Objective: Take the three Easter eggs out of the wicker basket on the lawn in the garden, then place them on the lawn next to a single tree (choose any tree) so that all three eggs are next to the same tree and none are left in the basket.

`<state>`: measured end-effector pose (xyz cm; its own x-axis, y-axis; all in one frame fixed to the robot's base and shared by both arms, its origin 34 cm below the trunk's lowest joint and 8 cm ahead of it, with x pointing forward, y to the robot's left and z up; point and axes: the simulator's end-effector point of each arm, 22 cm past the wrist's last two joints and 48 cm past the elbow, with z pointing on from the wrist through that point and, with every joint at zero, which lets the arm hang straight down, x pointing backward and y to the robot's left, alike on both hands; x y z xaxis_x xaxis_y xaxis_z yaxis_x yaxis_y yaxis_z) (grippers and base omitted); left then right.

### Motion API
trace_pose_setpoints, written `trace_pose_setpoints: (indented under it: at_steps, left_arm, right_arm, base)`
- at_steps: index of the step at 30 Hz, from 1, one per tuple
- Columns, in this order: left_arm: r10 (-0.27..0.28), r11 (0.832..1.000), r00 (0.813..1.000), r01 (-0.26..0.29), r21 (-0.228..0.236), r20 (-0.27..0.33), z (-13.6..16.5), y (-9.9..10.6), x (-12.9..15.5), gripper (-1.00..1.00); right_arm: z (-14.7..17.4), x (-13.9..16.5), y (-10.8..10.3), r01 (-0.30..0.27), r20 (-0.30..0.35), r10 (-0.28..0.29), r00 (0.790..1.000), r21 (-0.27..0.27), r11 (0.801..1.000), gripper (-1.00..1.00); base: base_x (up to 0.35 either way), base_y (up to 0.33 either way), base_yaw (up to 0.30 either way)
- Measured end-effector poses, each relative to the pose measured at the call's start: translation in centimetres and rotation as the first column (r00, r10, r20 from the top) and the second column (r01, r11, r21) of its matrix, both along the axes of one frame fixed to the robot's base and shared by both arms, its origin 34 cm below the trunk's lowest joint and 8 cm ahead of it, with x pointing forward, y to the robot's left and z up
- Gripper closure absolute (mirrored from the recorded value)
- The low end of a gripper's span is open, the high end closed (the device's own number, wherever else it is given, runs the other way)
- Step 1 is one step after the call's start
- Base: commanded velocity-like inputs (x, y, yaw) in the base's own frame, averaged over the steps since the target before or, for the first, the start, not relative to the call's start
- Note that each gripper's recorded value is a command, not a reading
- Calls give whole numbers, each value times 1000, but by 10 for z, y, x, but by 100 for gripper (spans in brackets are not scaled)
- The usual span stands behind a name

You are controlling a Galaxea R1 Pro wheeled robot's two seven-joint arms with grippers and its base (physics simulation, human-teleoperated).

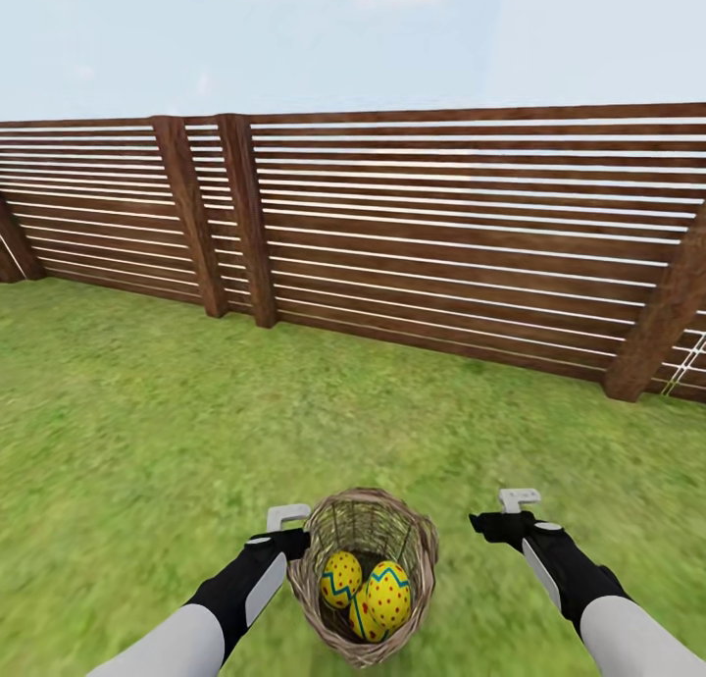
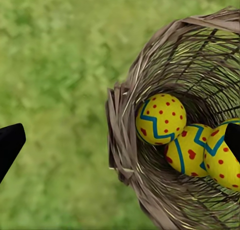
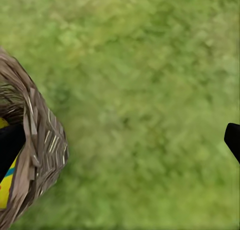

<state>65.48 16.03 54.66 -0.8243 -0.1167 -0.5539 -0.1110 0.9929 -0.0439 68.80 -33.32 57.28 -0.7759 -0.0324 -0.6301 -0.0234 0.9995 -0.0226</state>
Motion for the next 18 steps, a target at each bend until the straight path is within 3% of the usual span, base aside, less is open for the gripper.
trace_pose_setpoints:
  at_steps: [5,18]
  left_arm:
    - [0,1000,1000,0,0,0,-9,0,-1,-100]
    - [1,1000,1000,-1,1,5,-31,1,-2,-100]
  right_arm:
    - [-8,0,-1,1,3,-1,1000,0,1000,-100]
    - [-30,-2,0,0,7,0,1000,2,1000,-100]
  base:
    - [0,0,-113]
    - [0,0,-261]
